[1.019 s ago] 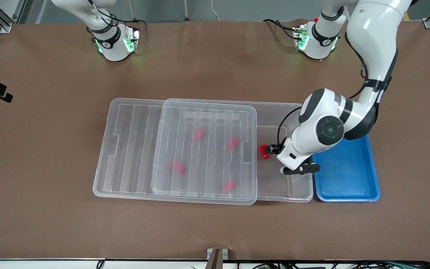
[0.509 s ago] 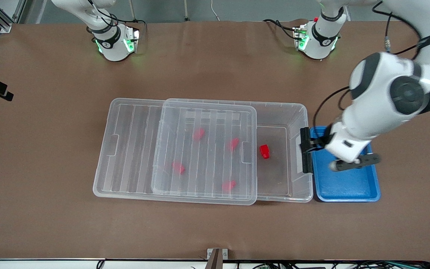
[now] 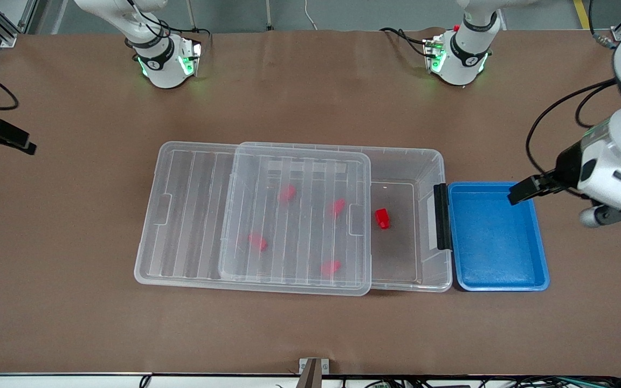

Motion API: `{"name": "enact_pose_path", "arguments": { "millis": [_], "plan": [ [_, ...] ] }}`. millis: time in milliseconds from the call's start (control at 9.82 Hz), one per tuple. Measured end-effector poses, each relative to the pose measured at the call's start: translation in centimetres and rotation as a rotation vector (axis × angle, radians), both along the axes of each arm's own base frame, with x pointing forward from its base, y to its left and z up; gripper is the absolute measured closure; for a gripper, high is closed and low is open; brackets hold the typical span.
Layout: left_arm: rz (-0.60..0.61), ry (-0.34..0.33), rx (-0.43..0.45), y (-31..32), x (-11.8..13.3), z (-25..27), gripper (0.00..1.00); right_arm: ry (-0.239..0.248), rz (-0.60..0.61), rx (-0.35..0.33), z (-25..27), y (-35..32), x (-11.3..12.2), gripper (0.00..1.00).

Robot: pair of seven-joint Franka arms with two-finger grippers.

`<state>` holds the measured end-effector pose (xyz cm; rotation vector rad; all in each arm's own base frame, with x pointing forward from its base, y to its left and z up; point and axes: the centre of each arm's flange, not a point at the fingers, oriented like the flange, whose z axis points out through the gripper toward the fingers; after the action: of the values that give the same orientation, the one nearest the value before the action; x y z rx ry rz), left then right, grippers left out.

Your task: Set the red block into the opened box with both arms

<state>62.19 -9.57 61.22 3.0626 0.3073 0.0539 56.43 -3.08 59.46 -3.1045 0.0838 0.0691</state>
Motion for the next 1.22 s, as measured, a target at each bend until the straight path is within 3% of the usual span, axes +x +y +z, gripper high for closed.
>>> {"name": "enact_pose_path", "arguments": {
  "millis": [204, 509, 611, 815, 1222],
  "plan": [
    [-0.087, -0.013, 0.024, 2.2, -2.0, 3.1, 0.0, 0.001, 0.093, 0.003, -7.0, 5.6, 1.7, 0.47],
    [-0.204, 0.02, 0.042, 2.6, -3.8, 4.4, 0.0, 0.063, 0.209, 0.015, -16.2, 7.0, 4.1, 0.93],
    [-0.234, 0.039, 0.044, 2.7, -4.0, 4.1, 0.0, 0.074, 0.231, 0.018, -18.5, 6.8, 4.3, 0.99],
    [-0.262, 0.065, 0.057, 1.9, -4.9, 3.5, 0.0, 0.098, 0.265, 0.025, -22.6, 7.5, 3.8, 0.99],
    [-0.282, 0.082, 0.1, 2.5, -8.5, 3.1, 0.0, 0.119, 0.288, 0.066, -24.2, 9.9, 3.1, 0.99]
  ]
}}
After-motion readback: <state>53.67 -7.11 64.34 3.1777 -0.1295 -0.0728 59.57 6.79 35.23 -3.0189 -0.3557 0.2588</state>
